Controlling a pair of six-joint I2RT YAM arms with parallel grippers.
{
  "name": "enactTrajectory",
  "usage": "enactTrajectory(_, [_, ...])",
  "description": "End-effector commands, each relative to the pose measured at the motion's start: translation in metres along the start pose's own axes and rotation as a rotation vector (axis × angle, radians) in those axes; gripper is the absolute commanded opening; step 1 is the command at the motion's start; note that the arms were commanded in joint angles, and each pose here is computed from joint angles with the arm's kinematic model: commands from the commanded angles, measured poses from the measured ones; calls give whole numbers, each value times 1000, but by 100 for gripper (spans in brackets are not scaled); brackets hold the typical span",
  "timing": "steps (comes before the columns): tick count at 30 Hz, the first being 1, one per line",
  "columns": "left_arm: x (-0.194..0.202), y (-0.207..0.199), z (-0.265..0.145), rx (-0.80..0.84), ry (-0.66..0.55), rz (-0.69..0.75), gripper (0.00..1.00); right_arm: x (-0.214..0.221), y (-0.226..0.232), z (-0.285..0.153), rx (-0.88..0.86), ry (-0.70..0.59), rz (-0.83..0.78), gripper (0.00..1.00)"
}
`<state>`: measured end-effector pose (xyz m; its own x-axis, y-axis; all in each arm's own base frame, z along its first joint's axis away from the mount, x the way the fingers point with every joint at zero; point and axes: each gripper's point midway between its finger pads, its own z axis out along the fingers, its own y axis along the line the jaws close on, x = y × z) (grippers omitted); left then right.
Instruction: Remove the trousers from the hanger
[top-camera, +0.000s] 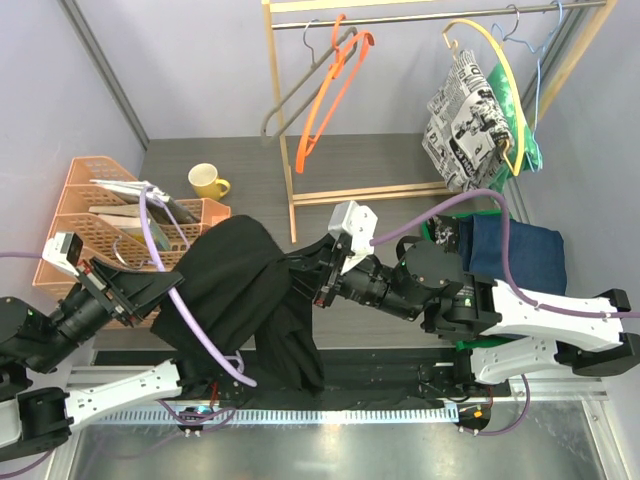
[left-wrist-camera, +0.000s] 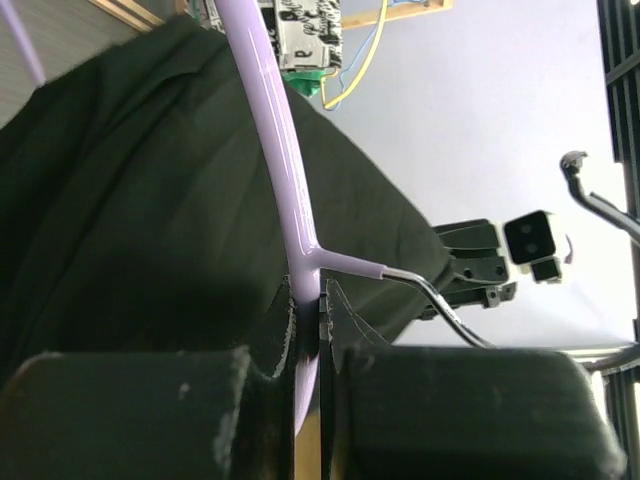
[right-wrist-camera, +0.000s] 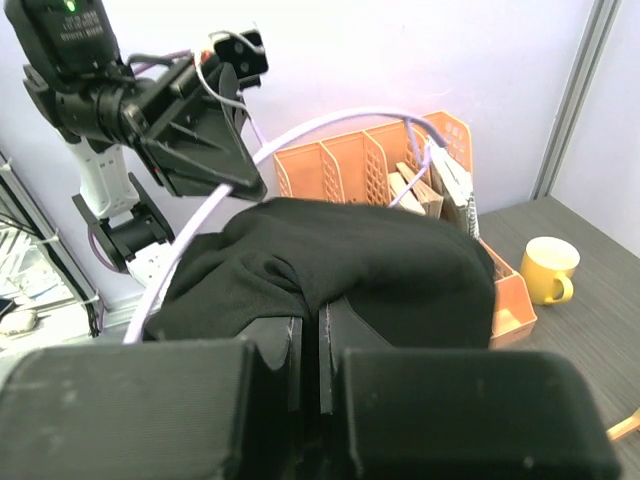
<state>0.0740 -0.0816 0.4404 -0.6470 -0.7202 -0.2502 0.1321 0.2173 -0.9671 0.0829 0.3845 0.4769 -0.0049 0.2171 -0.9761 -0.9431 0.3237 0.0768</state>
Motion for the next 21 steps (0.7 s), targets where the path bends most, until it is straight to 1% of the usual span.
enactTrajectory(1, [-1,10,10,-40,-23,45,0,-88,-8,-22,18,-217,49,1])
enactTrajectory(7, [1,-1,11,-2,-4,48,0,-66,-16,-10,74,-160,-5,1])
enactTrajectory(11, [2,0,12,-5,0,50,0,-60,-27,-6,139,-144,-12,1])
enactTrajectory(15, [5,4,16,-16,6,59,0,-78,-44,-13,233,-171,-28,1])
enactTrajectory(16, [7,8,17,-28,8,66,0,-82,-56,-17,297,-172,-47,1])
enactTrajectory(17, [7,10,19,-40,8,73,0,-84,-61,-19,324,-171,-59,1])
enactTrajectory(19, [10,18,24,-76,6,99,0,-92,-77,-27,415,-172,-86,1])
enactTrajectory(21, [11,29,31,-119,0,139,0,-102,-84,-33,459,-183,-102,1])
